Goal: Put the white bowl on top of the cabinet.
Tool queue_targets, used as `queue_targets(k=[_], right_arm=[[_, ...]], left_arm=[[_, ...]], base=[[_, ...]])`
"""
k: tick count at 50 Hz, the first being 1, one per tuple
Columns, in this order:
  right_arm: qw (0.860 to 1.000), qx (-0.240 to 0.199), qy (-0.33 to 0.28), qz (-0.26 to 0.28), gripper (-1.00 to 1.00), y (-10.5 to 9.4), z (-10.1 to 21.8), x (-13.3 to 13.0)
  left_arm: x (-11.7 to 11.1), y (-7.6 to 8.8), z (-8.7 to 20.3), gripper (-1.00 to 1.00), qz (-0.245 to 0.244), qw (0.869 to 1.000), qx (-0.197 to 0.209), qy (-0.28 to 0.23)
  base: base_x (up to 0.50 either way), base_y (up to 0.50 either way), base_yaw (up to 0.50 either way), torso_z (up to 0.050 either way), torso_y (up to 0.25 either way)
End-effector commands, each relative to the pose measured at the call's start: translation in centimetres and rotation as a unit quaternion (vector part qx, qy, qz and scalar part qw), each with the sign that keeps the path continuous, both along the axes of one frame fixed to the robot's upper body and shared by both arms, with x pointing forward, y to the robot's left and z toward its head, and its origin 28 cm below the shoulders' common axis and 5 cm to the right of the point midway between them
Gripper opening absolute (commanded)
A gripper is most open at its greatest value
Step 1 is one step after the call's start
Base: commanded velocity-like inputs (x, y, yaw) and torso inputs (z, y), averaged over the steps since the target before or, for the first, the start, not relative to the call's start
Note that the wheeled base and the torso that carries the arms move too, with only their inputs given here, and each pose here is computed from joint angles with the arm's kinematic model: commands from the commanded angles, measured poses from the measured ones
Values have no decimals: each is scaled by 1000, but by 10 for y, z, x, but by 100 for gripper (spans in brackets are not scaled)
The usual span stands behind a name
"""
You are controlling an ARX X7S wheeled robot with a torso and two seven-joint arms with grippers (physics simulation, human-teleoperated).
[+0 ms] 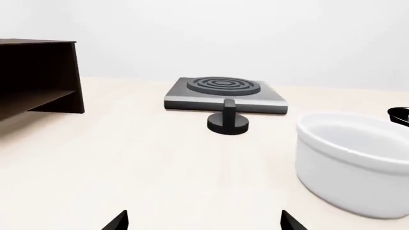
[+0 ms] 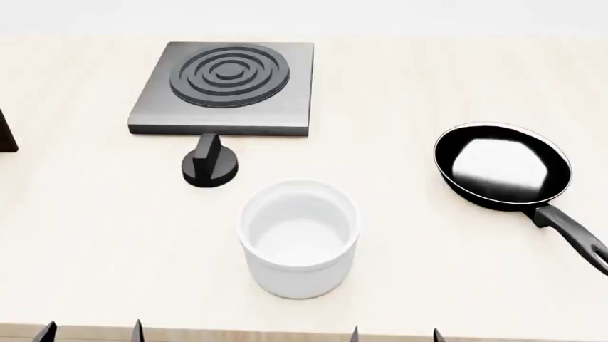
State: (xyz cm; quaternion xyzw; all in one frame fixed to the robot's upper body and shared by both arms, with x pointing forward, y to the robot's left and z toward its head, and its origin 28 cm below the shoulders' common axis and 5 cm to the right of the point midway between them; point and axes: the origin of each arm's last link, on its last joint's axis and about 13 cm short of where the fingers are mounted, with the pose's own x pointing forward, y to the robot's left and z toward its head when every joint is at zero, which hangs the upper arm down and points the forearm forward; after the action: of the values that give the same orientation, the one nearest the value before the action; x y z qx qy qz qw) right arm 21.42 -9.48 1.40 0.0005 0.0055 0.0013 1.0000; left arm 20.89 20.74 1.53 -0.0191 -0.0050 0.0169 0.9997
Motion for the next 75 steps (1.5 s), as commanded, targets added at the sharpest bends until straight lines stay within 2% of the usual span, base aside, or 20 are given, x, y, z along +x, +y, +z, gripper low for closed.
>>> queue_targets(k=[1,16,18,22,27,28,31,32,37,41,43,47,50,52,56,57,58,60,66,75], right_arm=[[1000,2,1,-1,100,0,0,0],[1000,3,1,-1,100,0,0,1],[1000,3,1,-1,100,-1,0,1],[1000,3,1,-1,100,0,0,1],[1000,2,1,0,100,0,1,1],[1000,3,1,0,100,0,1,1],[1000,3,1,0,100,0,1,1],[1000,3,1,0,100,0,1,1],[1000,5,0,-1,100,0,1,0],[1000,10,0,-3,100,-1,1,0],[1000,5,1,-4,100,0,1,0],[1000,8,0,-8,100,0,1,0],[1000,4,2,-10,100,0,1,1],[1000,4,2,-11,100,0,1,0],[999,27,-1,-21,100,-2,3,1],[999,28,-1,-23,100,-2,4,1],[999,29,4,-26,100,-2,4,1],[999,47,8,-24,100,-1,6,0],[999,39,-24,-27,100,0,36,-5],[997,49,-61,-7,100,-4,76,-17]], left_arm=[[0,5,2,100,42,999,-20,11],[-14,25,7,100,163,985,-51,4],[-16,30,9,100,191,979,-68,-3],[-21,35,13,100,223,973,-62,-6],[-34,53,13,100,315,948,-50,-13],[-34,53,13,100,315,948,-50,-13],[-46,68,14,100,364,929,-63,-27],[-51,75,11,100,395,916,-62,-35],[-68,87,11,100,453,888,-64,-48],[-77,90,9,100,453,887,-72,-48],[-84,95,9,100,467,877,-100,-51],[-92,100,7,100,521,845,-108,-53],[-105,107,3,100,576,807,-126,-49],[-109,108,2,100,598,789,-134,-51],[-113,107,2,100,629,766,-125,-50],[-117,107,5,100,648,751,-116,-52],[-119,107,5,100,653,747,-113,-54],[-120,107,5,100,653,746,-120,-55],[-117,107,3,100,642,753,-136,-50],[-118,107,1,100,640,753,-145,-46]], base=[[0,0,0,0,0],[0,0,0,0,0],[0,0,0,0,0],[0,0,0,0,0],[0,0,0,0,0],[0,0,0,0,0],[0,0,0,0,0],[0,0,0,0,0],[0,0,0,0,0],[0,0,0,0,0],[0,0,0,0,0],[0,0,0,0,0],[0,0,0,0,0],[0,0,0,0,0],[0,0,0,0,0],[0,0,0,0,0],[0,0,0,0,0],[0,0,0,0,0],[0,0,0,0,0],[0,0,0,0,0]])
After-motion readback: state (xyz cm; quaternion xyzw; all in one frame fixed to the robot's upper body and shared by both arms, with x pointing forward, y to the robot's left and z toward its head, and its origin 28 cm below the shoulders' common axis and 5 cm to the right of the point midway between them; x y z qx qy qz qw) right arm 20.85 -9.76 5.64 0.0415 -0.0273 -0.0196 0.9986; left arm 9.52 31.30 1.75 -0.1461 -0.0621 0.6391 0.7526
